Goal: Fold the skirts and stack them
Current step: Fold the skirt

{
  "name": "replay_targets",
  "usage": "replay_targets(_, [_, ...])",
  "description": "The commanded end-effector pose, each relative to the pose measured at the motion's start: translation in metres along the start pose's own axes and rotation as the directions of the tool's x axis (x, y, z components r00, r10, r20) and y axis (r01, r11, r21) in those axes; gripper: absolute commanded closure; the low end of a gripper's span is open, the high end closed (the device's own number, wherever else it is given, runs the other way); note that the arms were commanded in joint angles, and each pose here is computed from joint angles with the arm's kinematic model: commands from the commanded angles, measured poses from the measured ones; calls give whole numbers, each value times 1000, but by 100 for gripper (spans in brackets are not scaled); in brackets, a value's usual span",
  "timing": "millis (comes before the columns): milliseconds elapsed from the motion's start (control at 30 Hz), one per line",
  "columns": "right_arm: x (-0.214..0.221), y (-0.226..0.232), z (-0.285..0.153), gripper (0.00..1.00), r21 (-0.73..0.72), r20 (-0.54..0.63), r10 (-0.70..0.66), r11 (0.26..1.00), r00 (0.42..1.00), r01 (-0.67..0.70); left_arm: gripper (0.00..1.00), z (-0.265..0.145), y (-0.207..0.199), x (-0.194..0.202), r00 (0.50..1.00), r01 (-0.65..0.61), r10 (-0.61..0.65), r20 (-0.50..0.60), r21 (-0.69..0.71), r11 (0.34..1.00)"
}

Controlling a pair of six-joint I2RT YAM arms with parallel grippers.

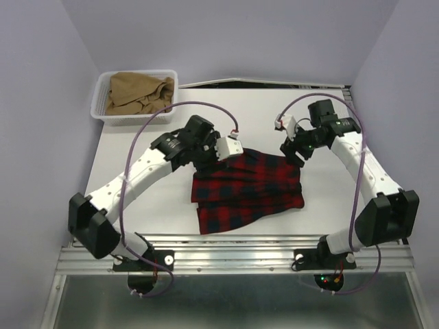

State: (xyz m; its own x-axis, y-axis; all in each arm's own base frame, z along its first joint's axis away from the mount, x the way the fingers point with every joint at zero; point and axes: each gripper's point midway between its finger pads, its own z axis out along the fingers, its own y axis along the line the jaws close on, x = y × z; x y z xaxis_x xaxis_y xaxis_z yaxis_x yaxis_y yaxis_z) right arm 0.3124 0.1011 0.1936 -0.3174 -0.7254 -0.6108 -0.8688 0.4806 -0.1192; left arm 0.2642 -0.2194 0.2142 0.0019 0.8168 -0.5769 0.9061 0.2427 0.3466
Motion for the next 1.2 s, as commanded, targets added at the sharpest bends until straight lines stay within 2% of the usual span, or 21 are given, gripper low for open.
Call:
replay_targets(0, [4,38,16,30,-119,-57,-9,993,998,3,26,31,-26,11,994,87,-77,-74,152,985])
replay_targets(33, [-1,38,21,31,-93,-46,-44,995,998,39,27,36,-25,21,992,104,-92,-87,143,984])
replay_targets(67, [4,50,31,31,-101,-85,-73,993,994,64,27,39,-17,17,992,123,-117,-56,110,986])
replay_targets(167, [5,61,47,33,-104,-99,-116,989,988,106,27,36,3,11,980,197,-196,-21,89,976])
replay_targets(233, [7,74,62,33,-103,-107,-154,984,982,143,25,32,23,-5,958,281,-286,29,108,953])
replay_targets(367, [-1,98,78,33,-127,-100,-203,974,974,189,24,24,67,-7,896,428,-438,67,132,894])
replay_targets(533, [8,106,106,34,-105,-160,-278,959,947,264,24,28,98,-3,869,479,-487,82,101,872])
replay_targets(800, [3,118,114,37,-146,-158,-335,938,929,314,24,26,110,6,847,515,-521,103,81,853])
replay_targets(867, [8,118,117,41,-134,-172,-358,931,918,338,24,27,112,10,843,523,-528,100,73,849])
replay_targets(1000, [11,115,121,75,-115,-196,-367,930,909,350,24,26,118,15,834,539,-543,100,62,840])
replay_targets(1033, [2,115,115,94,-110,-182,-354,934,917,339,24,25,119,17,832,543,-546,100,58,838])
replay_targets(1067, [-5,115,111,99,-111,-163,-352,935,922,337,24,24,120,18,832,542,-545,100,56,838])
replay_targets(1167, [-35,116,87,99,-109,-94,-349,935,932,339,24,24,121,21,834,542,-544,94,48,839])
